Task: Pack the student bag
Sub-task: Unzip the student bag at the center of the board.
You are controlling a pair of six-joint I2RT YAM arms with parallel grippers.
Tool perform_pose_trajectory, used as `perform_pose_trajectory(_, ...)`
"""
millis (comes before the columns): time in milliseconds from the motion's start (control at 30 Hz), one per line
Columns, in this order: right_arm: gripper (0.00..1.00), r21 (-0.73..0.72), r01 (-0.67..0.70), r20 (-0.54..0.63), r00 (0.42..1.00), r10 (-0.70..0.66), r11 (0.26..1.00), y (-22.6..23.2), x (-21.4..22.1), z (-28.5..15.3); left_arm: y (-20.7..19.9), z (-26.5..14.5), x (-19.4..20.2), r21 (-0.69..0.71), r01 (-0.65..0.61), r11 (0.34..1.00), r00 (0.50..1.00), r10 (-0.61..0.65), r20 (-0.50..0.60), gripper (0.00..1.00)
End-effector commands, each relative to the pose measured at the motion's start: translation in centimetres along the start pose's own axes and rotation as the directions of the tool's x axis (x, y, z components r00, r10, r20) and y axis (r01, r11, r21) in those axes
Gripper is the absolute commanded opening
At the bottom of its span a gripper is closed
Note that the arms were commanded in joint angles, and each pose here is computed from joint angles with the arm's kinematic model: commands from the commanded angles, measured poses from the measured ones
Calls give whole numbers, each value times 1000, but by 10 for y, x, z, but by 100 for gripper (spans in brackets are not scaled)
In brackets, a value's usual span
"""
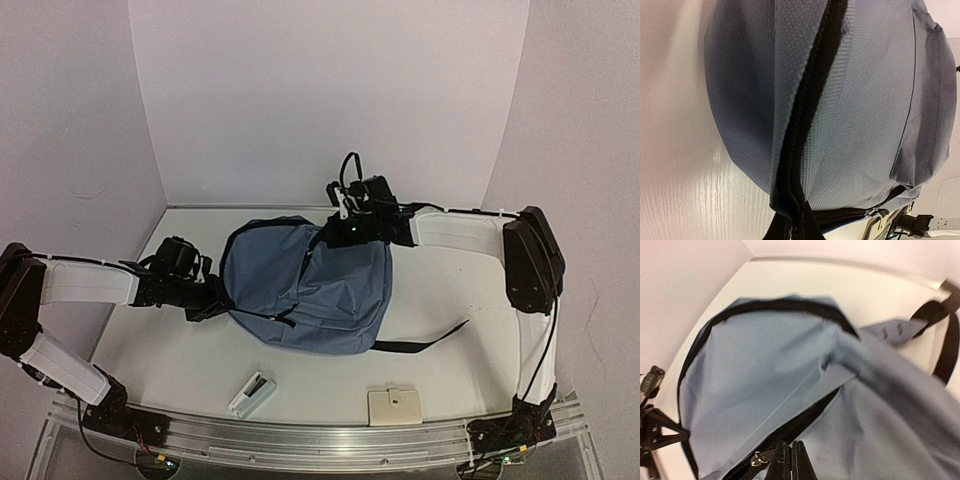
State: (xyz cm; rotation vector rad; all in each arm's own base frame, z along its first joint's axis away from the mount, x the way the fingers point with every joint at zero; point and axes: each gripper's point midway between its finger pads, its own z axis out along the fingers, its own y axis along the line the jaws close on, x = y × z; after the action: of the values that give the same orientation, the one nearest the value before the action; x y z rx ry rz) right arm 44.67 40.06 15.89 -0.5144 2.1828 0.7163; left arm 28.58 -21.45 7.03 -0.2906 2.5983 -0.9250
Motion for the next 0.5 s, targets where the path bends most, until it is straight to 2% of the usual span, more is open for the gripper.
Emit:
perform_pose_trajectory(0,0,263,129,218,958,-189,956,-15,-66,-27,9,-5,15,-29,4,1000,999,-6,-51,0)
perform_pose_trajectory(133,0,441,86,256,942,-217,893,-45,-79,-28,10,-6,23,-24,6,1000,997,-8,-81,0)
perform_pose_trajectory(233,0,518,57,270,936,-226,854,-59,-86,-23,10,-8,30,-14,7,1000,995,-8,-100,0)
perform_pose_trajectory(367,0,553,31,281,934,-222,832,-72,-90,-8,6,-11,42,9,-16,1000,990,17,-140,0)
perform_pose_trajectory(467,0,533,27,287,935,-210,846,-69,-93,1,0,-12,49,20,-47,999,985,50,-165,0)
